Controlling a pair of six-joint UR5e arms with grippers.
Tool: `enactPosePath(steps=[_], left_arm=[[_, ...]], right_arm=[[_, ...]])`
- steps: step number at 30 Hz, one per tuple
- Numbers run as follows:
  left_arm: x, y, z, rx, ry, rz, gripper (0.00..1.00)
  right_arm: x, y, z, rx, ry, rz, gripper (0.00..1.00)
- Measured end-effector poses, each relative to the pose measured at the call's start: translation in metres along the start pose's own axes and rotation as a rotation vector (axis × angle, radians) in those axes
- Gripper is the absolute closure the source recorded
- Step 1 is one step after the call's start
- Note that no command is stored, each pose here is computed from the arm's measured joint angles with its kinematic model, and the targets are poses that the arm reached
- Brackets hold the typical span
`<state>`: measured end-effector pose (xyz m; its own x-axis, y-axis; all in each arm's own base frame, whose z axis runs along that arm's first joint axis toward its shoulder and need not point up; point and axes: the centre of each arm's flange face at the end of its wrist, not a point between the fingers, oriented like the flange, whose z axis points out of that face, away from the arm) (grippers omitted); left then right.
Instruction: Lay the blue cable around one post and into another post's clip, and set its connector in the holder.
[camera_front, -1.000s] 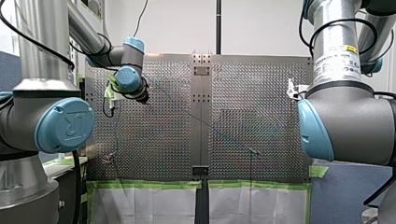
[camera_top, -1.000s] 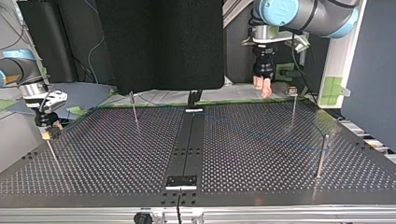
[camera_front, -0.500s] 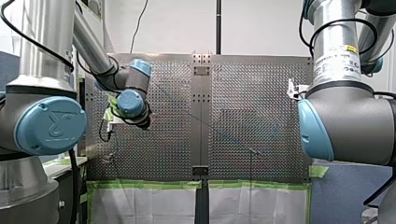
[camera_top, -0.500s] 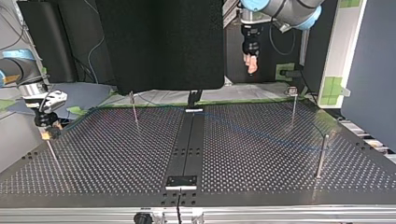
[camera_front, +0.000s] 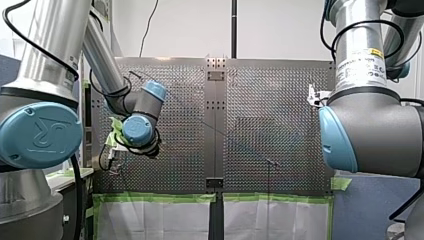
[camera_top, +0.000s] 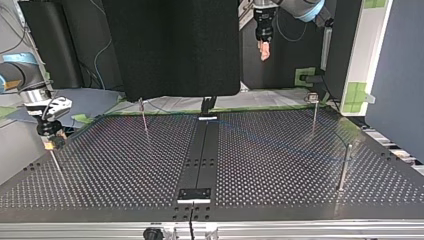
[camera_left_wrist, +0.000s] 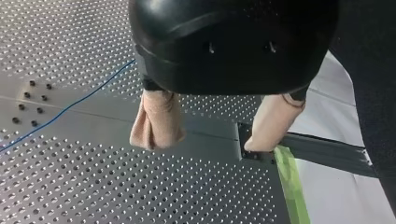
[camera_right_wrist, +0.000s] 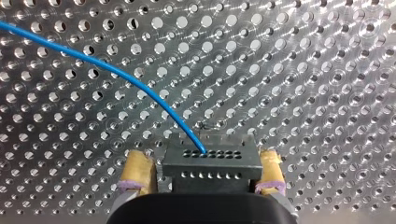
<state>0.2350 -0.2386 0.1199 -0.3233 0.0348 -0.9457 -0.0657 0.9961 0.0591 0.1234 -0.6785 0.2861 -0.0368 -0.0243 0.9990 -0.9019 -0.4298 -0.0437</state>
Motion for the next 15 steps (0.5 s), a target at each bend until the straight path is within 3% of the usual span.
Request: enactPosePath(steps=[8,15], left_arm=[[0.023,-0.013,-0.008,0.005,-0.015,0.028,0.0],[0.038,-0.028,-0.018,0.063,-0.036,0.032,0.0]], right_arm=[[0.0,0.0,0.0,0.0,0.001,0.0,0.05],[0.0,0.0,0.0,0.0,-0.001,-0.001,0.05]])
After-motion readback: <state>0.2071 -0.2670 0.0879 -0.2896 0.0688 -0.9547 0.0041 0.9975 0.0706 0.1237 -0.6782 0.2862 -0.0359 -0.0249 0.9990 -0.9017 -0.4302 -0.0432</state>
